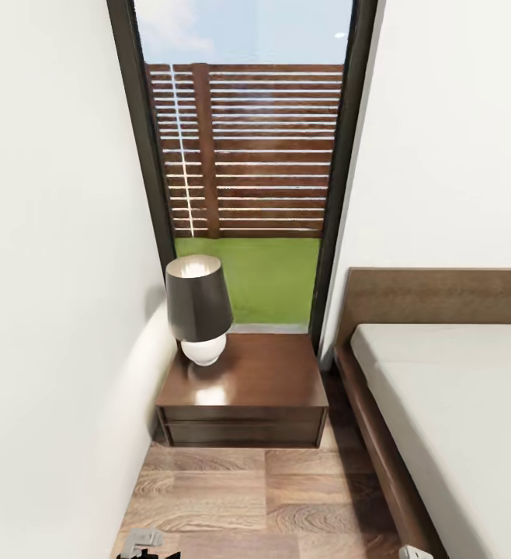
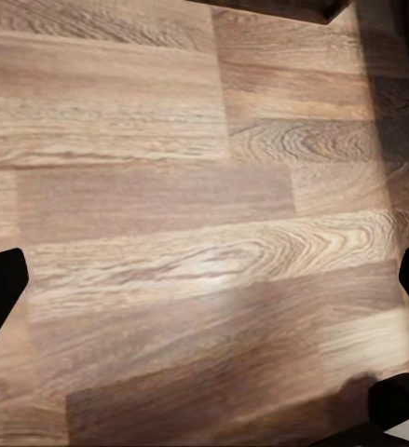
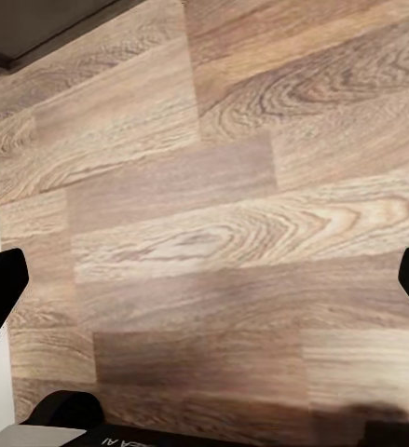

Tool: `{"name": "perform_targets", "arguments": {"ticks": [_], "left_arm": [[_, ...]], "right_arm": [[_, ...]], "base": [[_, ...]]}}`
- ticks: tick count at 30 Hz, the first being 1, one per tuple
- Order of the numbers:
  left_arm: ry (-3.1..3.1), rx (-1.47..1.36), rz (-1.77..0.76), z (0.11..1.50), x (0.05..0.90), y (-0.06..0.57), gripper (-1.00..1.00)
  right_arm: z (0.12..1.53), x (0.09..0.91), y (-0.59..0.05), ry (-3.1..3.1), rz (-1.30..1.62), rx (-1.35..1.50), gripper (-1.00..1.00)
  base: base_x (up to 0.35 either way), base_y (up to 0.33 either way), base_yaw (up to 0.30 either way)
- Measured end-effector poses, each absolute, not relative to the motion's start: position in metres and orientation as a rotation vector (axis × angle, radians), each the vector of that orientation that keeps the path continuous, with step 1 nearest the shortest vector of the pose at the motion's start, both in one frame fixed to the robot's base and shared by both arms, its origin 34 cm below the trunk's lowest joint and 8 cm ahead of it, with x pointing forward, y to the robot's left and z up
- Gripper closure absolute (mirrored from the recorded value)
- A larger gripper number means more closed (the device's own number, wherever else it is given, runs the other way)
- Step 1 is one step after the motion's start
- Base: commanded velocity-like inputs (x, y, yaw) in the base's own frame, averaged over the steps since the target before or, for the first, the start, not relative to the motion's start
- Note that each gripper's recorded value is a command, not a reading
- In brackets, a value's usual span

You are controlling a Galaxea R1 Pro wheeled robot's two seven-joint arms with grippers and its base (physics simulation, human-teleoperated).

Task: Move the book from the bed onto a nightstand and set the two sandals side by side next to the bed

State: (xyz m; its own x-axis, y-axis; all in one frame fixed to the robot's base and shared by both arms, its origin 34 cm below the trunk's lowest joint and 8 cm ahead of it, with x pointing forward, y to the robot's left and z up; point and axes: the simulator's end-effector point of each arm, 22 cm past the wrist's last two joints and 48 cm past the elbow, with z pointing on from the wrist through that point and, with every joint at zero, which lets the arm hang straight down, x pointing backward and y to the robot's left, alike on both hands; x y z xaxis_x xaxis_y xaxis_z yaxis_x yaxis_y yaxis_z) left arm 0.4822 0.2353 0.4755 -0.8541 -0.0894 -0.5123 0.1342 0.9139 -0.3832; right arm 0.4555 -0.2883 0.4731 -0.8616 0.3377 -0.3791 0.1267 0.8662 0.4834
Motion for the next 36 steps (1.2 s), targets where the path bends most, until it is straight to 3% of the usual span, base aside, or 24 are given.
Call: {"name": "perform_targets", "arguments": {"ticks": [21,36], "left_arm": [[2.534,0.032,-0.558,0.4755,0.4822,0.2354,-1.0],[2.534,0.032,-0.559,0.4755,0.4822,0.2353,-1.0]], "right_arm": [[0.4731,0.4555,-0.2883,2.577,0.624,0.34,-1.0],[0.473,0.4556,-0.2883,2.577,0.624,0.34,-1.0]], "base": [[0.3,0.003,0.0],[0.111,0.054,0.0]]}}
